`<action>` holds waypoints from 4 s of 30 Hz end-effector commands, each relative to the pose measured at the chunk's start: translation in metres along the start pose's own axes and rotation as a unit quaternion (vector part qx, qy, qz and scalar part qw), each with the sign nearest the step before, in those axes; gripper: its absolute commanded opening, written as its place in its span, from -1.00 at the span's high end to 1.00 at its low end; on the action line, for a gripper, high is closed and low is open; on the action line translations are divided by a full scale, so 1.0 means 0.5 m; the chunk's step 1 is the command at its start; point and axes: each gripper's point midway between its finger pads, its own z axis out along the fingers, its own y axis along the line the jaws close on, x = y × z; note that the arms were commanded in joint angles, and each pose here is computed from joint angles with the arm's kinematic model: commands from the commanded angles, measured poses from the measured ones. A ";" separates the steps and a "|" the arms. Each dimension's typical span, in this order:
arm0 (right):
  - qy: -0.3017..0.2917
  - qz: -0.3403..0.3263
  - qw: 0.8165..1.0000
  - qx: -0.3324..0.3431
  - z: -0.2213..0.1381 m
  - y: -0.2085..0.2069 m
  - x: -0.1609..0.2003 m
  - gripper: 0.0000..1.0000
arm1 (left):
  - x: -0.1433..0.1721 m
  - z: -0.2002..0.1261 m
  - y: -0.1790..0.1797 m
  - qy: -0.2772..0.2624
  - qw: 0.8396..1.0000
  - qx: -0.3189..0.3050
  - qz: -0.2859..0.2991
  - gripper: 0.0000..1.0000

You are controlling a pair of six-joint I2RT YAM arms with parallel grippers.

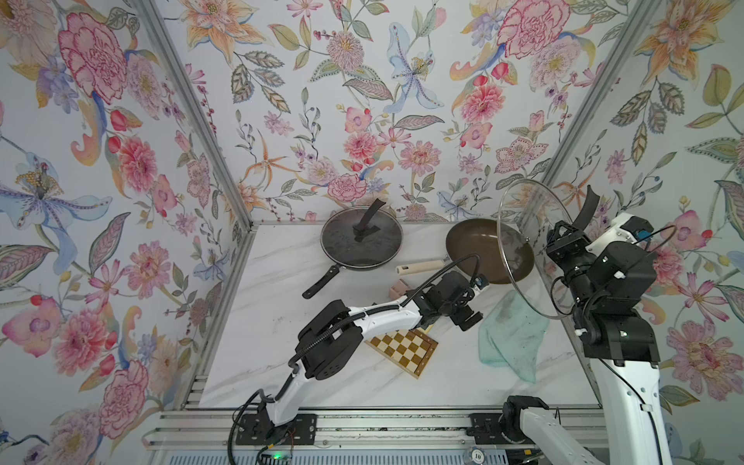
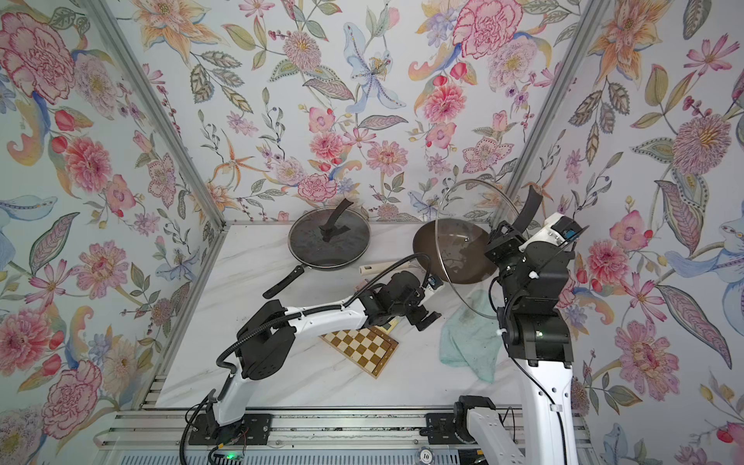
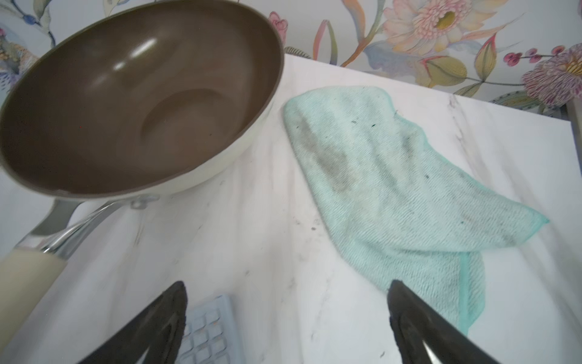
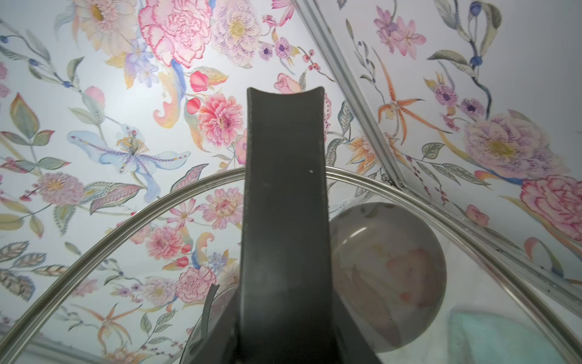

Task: Wipe the pot lid with a cloth
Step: Move the cleaning item to the center of the board, then pick up the cleaning item at the center of the board.

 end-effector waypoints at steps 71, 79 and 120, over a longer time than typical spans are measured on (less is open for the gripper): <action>-0.035 -0.013 0.998 -0.048 -0.133 0.024 -0.031 1.00 | 0.162 0.106 0.042 0.127 0.990 -0.035 0.053 -0.99; -0.024 -0.013 0.999 -0.032 -0.118 0.014 -0.022 1.00 | 0.281 0.090 0.052 0.211 0.971 -0.019 0.114 -0.99; 0.035 0.135 0.978 -0.156 0.097 0.085 0.055 1.00 | -0.121 -0.365 0.247 -0.080 0.990 -0.088 -0.072 1.00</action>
